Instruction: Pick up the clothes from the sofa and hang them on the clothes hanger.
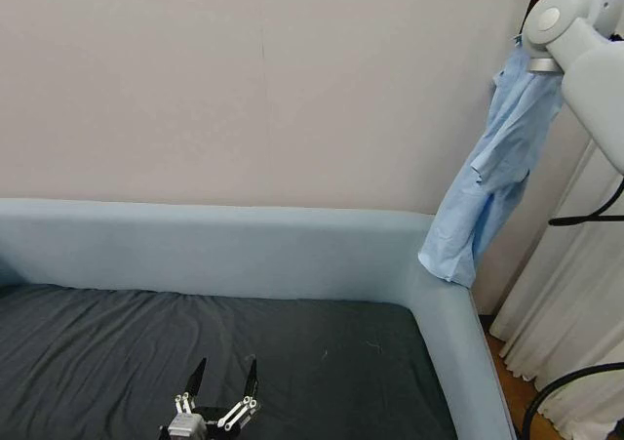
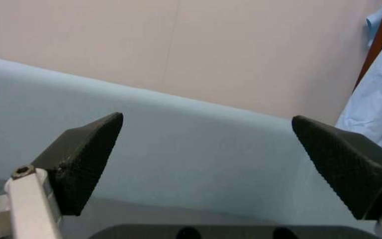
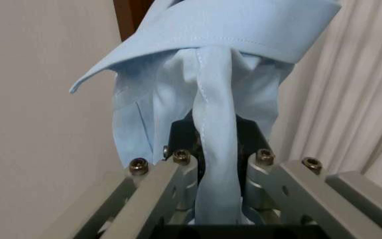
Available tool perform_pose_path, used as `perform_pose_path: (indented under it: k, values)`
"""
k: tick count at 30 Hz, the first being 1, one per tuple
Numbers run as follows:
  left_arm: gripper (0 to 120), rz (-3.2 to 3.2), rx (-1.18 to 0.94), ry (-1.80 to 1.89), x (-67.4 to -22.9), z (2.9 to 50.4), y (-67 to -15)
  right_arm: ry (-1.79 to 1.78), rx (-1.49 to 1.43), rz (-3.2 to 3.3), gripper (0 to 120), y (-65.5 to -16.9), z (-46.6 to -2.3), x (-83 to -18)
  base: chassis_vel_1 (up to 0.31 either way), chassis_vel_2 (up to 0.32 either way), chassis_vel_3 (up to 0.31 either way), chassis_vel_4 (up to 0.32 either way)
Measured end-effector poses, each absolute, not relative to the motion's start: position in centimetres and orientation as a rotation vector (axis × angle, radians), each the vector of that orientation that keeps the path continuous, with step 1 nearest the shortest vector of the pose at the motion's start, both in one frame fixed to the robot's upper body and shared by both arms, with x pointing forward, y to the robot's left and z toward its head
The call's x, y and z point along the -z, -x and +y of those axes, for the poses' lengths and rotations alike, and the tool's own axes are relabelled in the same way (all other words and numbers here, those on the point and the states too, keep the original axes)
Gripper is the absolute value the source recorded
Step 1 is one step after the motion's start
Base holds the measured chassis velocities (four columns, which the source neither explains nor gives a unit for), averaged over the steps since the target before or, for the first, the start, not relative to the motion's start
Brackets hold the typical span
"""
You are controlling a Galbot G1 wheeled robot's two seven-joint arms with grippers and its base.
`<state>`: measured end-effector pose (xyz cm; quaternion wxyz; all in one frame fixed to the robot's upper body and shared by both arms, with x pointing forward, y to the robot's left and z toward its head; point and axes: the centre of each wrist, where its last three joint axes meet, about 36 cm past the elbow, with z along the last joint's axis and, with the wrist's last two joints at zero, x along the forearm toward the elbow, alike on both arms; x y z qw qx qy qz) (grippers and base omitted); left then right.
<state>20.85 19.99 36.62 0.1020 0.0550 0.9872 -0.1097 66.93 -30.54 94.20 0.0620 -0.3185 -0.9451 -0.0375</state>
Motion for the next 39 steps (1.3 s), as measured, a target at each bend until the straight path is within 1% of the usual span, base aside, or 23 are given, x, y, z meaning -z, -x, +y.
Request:
perform_pose_path:
  k: [7, 13, 24, 25, 26, 27, 30, 31, 32, 33, 35, 36, 37, 38, 39]
  values:
    - [100, 2.908, 0.324, -0.156, -36.8, 20.2, -20.7, 0.983, 0.138, -2.815, 7, -67.5, -31.1, -94.6, 0.0, 0.0, 0.0, 0.0]
    - [100, 2.901, 0.318, -0.166, -36.5, 20.2, -20.6, 1.001, 0.105, -2.781, 7, -67.7, -31.5, -94.1, 0.0, 0.0, 0.0, 0.0]
    - [100, 2.907, 0.317, -0.161, -36.0, 20.2, -20.3, 0.947, 0.07, -2.762, 8, -67.5, -31.3, -93.8, 0.0, 0.0, 0.0, 0.0]
    - [100, 2.908, 0.318, -0.161, -36.0, 20.2, -20.2, 0.933, 0.068, -2.769, 15, -67.4, -31.3, -93.7, 0.0, 0.0, 0.0, 0.0]
    - [100, 2.91, 0.319, -0.16, -36.0, 20.2, -20.1, 0.917, 0.062, -2.778, 19, -67.2, -31.3, -93.6, 0.0, 0.0, 0.0, 0.0]
    - [100, 2.91, 0.319, -0.16, -36.0, 20.2, -20.1, 0.917, 0.062, -2.778, 19, -67.2, -31.3, -93.6, 0.0, 0.0, 0.0, 0.0]
    - [100, 2.912, 0.319, -0.158, -36.0, 20.2, -20.0, 0.885, 0.03, -2.808, 34, -66.4, -31.3, -93.0, 0.0, 0.0, 0.0, 0.0]
    - [100, 2.912, 0.319, -0.157, -36.0, 20.2, -20.0, 0.875, 0.011, -2.821, 35, -66.0, -31.3, -92.7, 0.0, 0.0, 0.0, 0.0]
    - [100, 2.912, 0.319, -0.157, -36.0, 20.2, -20.0, 0.864, -0.008, -2.835, 42, -65.6, -31.4, -92.5, 0.0, 0.0, 0.0, 0.0]
    - [100, 2.912, 0.319, -0.157, -36.0, 20.2, -20.0, 0.864, -0.008, -2.835, 42, -65.6, -31.4, -92.5, 0.0, 0.0, 0.0, 0.0]
    - [100, 2.914, 0.315, -0.153, -36.0, 20.0, -20.0, 0.837, -0.037, -2.868, 47, -64.5, -31.6, -92.0, 0.0, 0.0, 0.0, 0.0]
    - [100, 2.917, 0.312, -0.15, -36.0, 20.0, -20.0, 0.817, -0.038, -2.901, 55, -63.8, -31.8, -91.7, 0.0, 0.0, 0.0, 0.0]
    - [100, 2.92, 0.308, -0.148, -36.0, 20.0, -20.1, 0.798, -0.033, -2.931, 60, -63.1, -32.1, -91.5, 0.0, 0.0, 0.0, 0.0]
    - [100, 2.92, 0.308, -0.148, -36.0, 20.0, -20.1, 0.798, -0.033, -2.931, 60, -63.1, -32.1, -91.5, 0.0, 0.0, 0.0, 0.0]
    - [100, 2.921, 0.306, -0.148, -36.1, 20.0, -20.1, 0.771, -0.034, -2.959, 64, -62.3, -32.3, -91.2, 0.0, 0.0, 0.0, 0.0]
